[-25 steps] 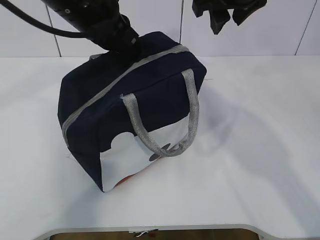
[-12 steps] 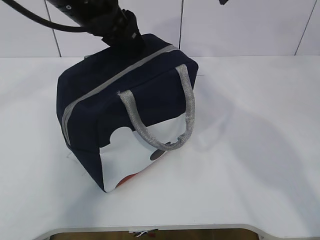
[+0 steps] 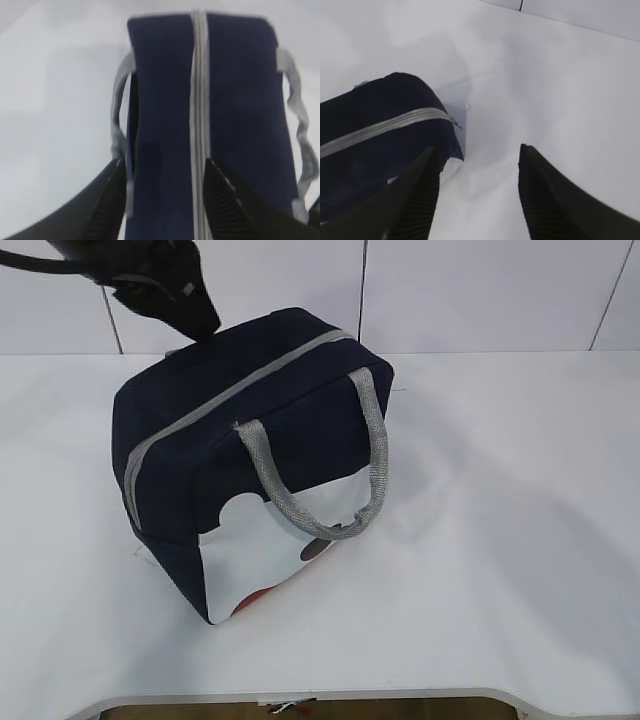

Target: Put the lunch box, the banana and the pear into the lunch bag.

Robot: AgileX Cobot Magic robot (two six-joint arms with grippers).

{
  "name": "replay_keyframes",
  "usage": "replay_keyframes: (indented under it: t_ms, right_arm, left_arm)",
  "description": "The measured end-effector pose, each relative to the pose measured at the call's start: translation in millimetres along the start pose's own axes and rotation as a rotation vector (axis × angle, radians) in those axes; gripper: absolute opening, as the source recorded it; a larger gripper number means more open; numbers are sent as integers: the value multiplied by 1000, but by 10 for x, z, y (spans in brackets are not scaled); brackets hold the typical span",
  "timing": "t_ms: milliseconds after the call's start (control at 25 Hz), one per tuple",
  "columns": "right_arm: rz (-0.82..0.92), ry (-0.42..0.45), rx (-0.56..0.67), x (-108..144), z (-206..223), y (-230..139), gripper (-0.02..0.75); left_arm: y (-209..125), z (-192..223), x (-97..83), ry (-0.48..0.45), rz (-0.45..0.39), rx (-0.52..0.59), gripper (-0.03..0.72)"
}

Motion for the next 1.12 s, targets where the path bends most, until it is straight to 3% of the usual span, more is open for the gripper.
replay_keyframes:
  t_ms: [360, 560, 760, 1120]
  right_arm:
    - [-11, 0, 76, -89, -214, -467, 417]
    - [-11, 7, 110, -140, -352, -769, 416]
    - [21, 87, 143, -104, -529, -1106, 416]
    - [55, 180, 130, -112, -886, -1621, 416]
  left_arm:
    - [-268, -516, -43, 41, -52, 144, 362]
    - [-298, -807, -90, 56, -82, 103, 334]
    - [-413, -1083, -171, 68, -92, 61, 328]
    - [-908, -1418, -429, 56, -99, 36, 321]
Point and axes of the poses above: a point on each arm's last joint axis where the gripper is mounted, z pointing out along that axis toward the gripper, x along the wrist's bending axis when the last joint is at zero, y = z × x, the point moved 4 cm from there along z, pointing out along that axis toward the gripper, and after that the axes turned 6 degrees about z, right-handed, at the moved point
